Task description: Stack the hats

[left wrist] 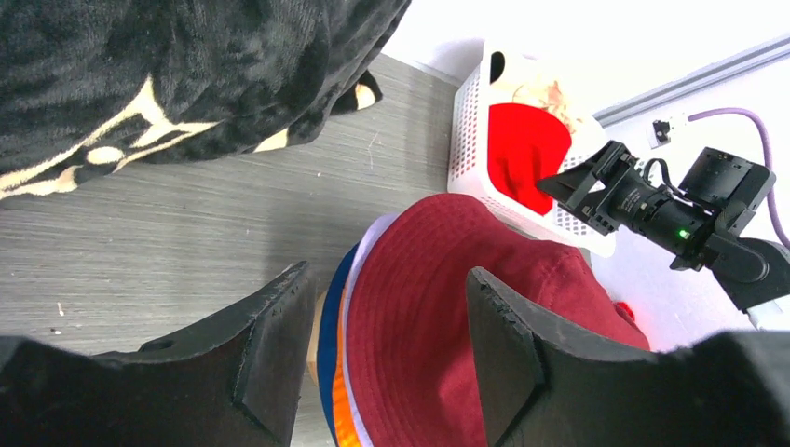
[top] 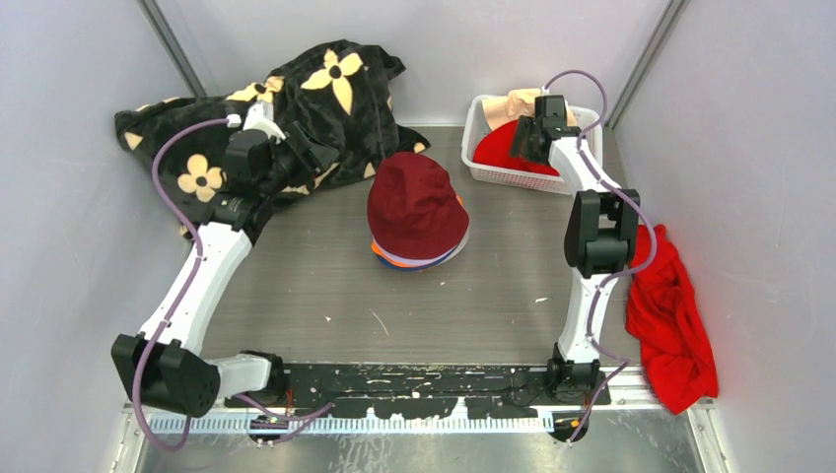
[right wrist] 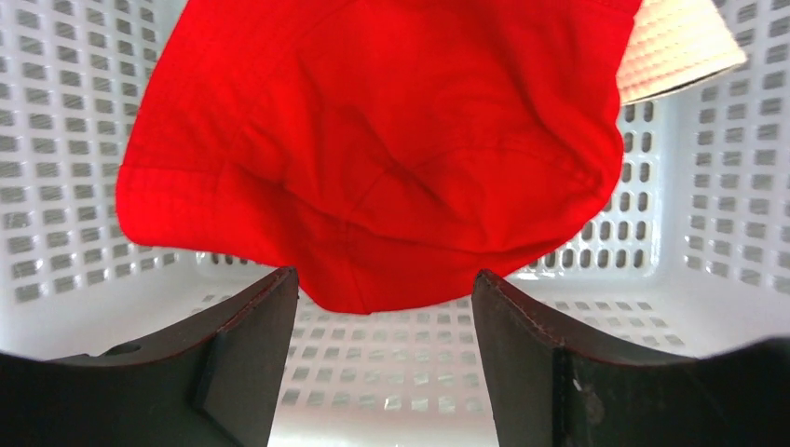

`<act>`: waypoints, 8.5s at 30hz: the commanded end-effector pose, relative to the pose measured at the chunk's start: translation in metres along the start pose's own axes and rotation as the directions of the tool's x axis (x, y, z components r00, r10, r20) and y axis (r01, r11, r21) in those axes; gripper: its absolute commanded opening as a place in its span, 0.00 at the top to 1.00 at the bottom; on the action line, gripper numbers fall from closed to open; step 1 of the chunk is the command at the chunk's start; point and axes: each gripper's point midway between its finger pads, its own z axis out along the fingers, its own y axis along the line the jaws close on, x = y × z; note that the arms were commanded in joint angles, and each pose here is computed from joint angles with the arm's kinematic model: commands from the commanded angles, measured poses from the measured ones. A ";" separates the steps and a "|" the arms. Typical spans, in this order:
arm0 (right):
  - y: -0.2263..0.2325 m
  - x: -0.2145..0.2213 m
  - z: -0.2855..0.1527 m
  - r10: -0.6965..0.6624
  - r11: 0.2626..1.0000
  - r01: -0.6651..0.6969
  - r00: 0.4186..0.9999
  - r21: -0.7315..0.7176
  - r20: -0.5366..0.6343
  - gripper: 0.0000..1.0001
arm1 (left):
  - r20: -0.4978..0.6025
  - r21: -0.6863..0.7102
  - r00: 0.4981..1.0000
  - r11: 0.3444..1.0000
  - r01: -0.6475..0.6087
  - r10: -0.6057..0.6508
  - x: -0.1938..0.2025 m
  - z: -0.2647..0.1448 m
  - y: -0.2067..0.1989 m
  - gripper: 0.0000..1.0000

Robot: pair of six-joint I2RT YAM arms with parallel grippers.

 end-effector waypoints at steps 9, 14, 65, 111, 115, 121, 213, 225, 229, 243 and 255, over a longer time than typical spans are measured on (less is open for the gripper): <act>-0.010 -0.007 0.065 0.018 1.000 -0.018 1.000 -0.011 -0.001 0.28 | 0.020 0.030 1.000 0.999 -0.017 0.016 -0.012 0.025 -0.009 0.39; -0.015 0.011 0.082 0.027 1.000 -0.027 0.998 0.003 -0.052 0.46 | 0.019 0.029 1.000 0.999 -0.019 0.019 -0.014 0.028 -0.010 0.39; 0.125 -0.137 -0.451 0.104 0.717 0.403 0.745 -0.568 0.659 0.99 | 0.124 0.230 0.987 0.965 -0.124 0.097 -0.050 -0.051 -0.080 0.39; 0.274 -0.022 -0.369 -0.151 0.546 0.485 0.859 -0.683 0.490 0.99 | 0.076 0.182 0.990 0.975 -0.128 0.116 -0.007 -0.084 -0.046 0.39; 0.287 -0.009 -0.364 -0.178 0.515 0.485 0.867 -0.707 0.466 0.97 | 0.061 0.184 0.992 0.976 -0.121 0.111 0.000 -0.072 -0.041 0.39; 0.296 0.008 -0.372 -0.178 0.471 0.487 0.869 -0.735 0.461 0.60 | 0.071 0.201 0.993 0.973 -0.110 0.098 0.005 -0.051 -0.038 0.39; 0.144 0.145 -0.194 -0.135 0.827 0.178 0.984 -0.534 0.119 0.32 | -0.258 0.451 0.957 0.859 0.244 -0.136 0.167 0.026 0.019 1.00; 0.143 0.143 -0.195 -0.135 0.826 0.183 0.983 -0.533 0.127 0.32 | -0.287 0.446 0.946 0.852 0.272 -0.152 0.183 0.039 0.023 1.00; 0.142 0.142 -0.196 -0.134 0.829 0.183 0.982 -0.528 0.130 0.32 | -0.261 0.405 0.958 0.887 0.223 -0.121 0.171 0.037 0.023 0.94; 0.104 0.007 -0.234 -0.037 0.963 0.134 0.926 -0.235 0.376 0.21 | -0.107 -0.161 0.992 0.983 -0.087 0.070 0.078 -0.001 0.071 0.53; 0.044 -0.103 -0.116 0.087 0.994 -0.060 0.933 -0.088 0.351 0.20 | 0.035 -0.023 0.996 0.997 -0.077 0.077 0.012 0.008 0.012 0.52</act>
